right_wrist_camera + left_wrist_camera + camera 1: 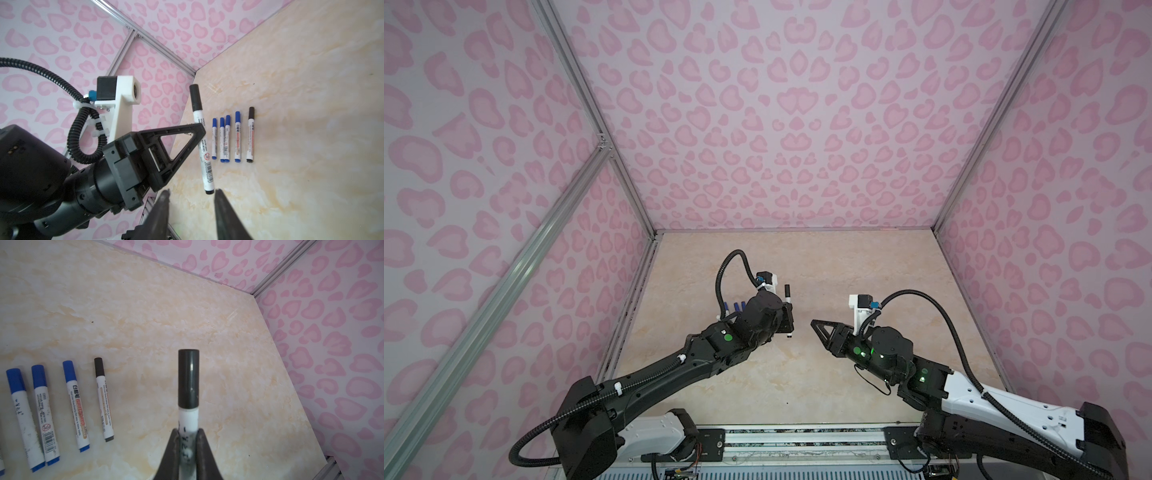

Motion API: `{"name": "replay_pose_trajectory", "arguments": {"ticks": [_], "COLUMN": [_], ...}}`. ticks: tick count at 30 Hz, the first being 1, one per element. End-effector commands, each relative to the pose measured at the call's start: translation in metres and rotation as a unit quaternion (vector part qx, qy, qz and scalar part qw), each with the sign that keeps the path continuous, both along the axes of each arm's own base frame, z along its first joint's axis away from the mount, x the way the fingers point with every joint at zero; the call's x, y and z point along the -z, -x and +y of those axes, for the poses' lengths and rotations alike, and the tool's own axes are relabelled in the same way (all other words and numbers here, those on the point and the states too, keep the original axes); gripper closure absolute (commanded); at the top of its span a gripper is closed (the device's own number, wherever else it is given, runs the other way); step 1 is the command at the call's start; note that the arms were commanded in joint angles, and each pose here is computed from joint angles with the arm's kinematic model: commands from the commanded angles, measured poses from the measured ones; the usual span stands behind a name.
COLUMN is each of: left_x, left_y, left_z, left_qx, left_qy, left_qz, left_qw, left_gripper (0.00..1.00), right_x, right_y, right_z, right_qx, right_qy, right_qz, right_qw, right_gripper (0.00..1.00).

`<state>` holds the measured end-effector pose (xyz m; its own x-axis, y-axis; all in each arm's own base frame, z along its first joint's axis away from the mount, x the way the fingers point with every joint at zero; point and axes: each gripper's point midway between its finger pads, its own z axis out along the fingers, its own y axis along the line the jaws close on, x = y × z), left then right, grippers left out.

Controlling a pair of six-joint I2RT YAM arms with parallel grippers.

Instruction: Insert the pens into the pen caps

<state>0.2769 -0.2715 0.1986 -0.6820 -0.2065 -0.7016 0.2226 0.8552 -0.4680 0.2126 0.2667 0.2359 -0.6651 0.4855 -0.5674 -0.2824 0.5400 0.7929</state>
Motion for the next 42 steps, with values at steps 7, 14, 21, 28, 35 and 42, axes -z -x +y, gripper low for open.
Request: {"name": "replay_pose_trajectory", "arguments": {"ticks": [7,14,21,28,35,42], "left_x": [0.087,0.128,0.16,0.184,0.178,0.096], "left_y": [-0.015,-0.029,-0.046,-0.055,-0.058,-0.066], "left_z": [0.013,0.013,0.012,0.014,0.009,0.014], "left_qx": [-0.075,-0.101,-0.108,-0.107,-0.102,-0.103], "left_qy": [-0.089,-0.141,-0.178,-0.2,-0.192,-0.168], "left_qz": [0.116,0.164,0.193,0.219,0.216,0.147], "left_qw": [0.986,0.971,0.959,0.949,0.952,0.969], "left_gripper": [0.97,0.97,0.97,0.97,0.51,0.14], "right_x": [0.028,0.03,0.036,0.036,0.028,0.007], "right_y": [-0.016,-0.019,-0.02,-0.024,-0.032,-0.067], "right_z": [-0.048,-0.057,-0.054,-0.056,-0.078,-0.161], "right_qx": [0.102,0.118,0.111,0.111,0.138,0.313], "right_qy": [0.139,0.155,0.162,0.17,0.163,0.185], "right_qz": [0.006,0.001,0.005,0.004,-0.003,0.012], "right_qw": [0.985,0.981,0.981,0.979,0.977,0.931], "right_gripper": [0.24,0.21,0.19,0.14,0.01,0.02]}}
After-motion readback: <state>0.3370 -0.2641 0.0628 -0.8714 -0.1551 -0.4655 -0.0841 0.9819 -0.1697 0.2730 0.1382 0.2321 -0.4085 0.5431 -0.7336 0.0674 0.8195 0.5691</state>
